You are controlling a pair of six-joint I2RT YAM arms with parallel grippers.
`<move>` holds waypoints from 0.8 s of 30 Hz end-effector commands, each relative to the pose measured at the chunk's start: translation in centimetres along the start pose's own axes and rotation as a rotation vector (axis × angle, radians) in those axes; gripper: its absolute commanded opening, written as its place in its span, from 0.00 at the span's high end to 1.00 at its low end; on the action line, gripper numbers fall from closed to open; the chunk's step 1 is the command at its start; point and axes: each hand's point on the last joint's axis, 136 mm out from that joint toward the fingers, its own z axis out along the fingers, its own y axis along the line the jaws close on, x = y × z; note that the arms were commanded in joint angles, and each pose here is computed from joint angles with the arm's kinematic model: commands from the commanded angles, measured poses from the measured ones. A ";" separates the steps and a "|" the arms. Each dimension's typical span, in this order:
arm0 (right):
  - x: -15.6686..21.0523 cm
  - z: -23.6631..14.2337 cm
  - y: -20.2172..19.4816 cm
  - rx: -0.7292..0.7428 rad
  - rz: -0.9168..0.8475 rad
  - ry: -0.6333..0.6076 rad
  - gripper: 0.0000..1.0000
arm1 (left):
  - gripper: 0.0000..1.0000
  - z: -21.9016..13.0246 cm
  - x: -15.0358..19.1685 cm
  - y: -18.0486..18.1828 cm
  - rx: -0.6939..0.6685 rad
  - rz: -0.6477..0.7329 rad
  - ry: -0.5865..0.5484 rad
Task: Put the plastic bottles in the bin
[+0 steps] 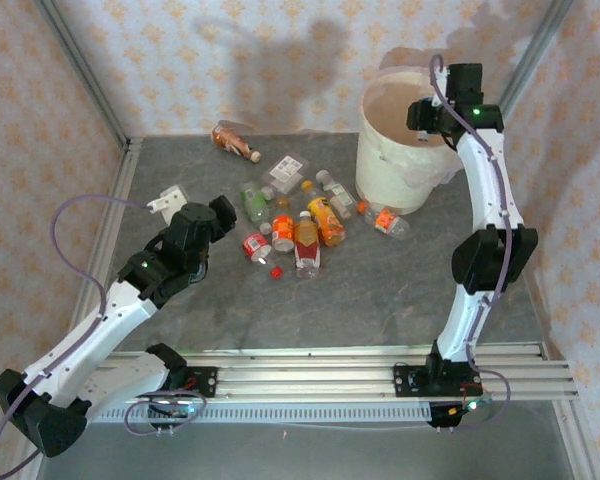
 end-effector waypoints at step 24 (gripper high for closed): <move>1.5 0.5 -1.0 0.056 -0.068 0.098 0.21 | 0.00 1.1 1.6 3.8 -0.138 -0.047 -0.008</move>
